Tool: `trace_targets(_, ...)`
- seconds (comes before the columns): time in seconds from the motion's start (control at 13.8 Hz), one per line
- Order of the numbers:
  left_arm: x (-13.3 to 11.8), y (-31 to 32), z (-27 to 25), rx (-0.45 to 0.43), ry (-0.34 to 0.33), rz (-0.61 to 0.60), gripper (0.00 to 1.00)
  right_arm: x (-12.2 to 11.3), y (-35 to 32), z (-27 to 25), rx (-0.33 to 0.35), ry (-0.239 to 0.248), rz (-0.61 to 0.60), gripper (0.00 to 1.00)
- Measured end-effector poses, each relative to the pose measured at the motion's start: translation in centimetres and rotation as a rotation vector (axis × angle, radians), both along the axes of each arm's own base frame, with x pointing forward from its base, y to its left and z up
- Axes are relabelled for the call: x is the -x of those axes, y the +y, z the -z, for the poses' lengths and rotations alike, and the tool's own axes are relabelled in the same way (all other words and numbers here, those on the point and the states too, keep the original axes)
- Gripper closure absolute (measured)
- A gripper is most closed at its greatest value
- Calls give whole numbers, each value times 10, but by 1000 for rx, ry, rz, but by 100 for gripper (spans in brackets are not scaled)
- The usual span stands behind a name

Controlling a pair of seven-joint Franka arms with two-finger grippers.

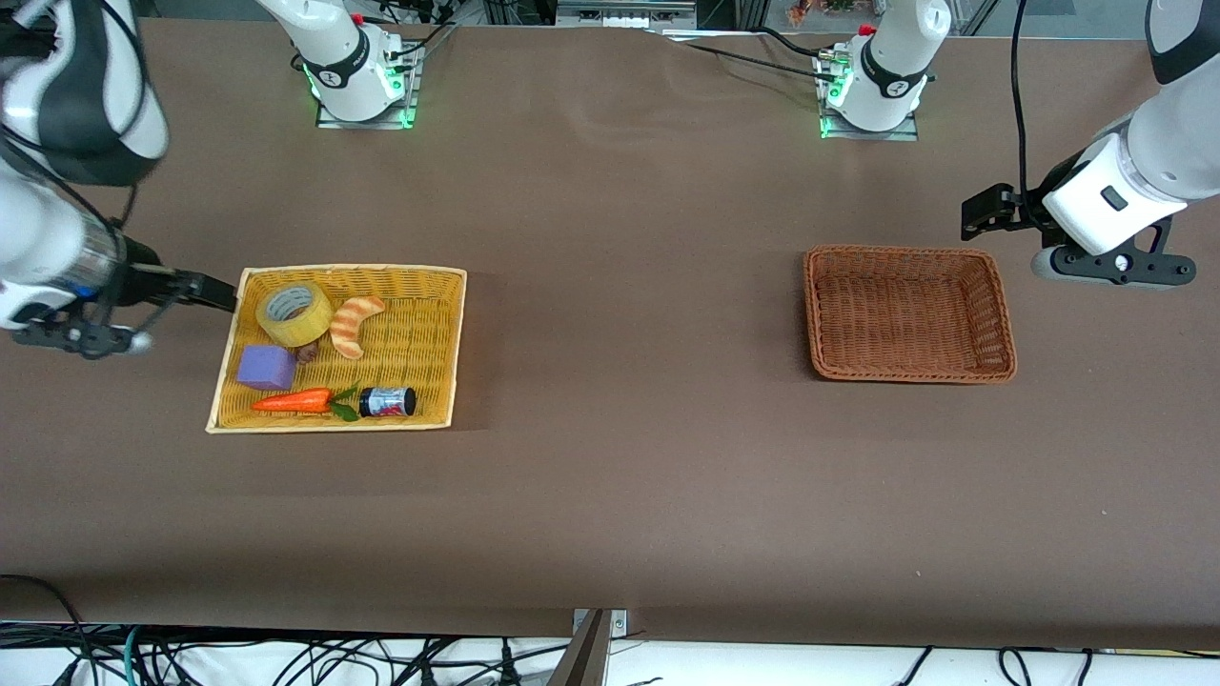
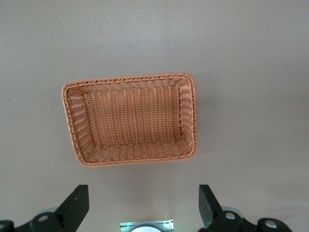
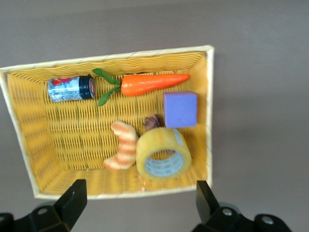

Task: Transfer tape with both arms
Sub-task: 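Reach the right gripper down to the yellow tape roll in the tray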

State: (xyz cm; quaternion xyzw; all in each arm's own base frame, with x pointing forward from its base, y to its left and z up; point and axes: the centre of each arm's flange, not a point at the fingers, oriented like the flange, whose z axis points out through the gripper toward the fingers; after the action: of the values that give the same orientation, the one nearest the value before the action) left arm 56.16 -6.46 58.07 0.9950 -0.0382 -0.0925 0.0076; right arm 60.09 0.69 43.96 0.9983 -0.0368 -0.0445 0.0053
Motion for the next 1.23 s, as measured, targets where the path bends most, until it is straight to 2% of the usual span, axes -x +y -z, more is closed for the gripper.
trace_targets(0.22,0,0,0,0,0,0,0,12,14,67,0,-16,6,0)
trace_targets(0.43,0,0,0,0,0,0,0,25,17,101,-2,-28,1,0)
trace_targets(0.8,0,0,0,0,0,0,0,56,17,159,-8,-100,-2,0)
trace_targets(0.94,0,0,0,0,0,0,0,68,16,175,-9,-102,-2,0)
trace_targets(1.23,0,0,0,0,0,0,0,76,16,183,-8,-87,-2,0)
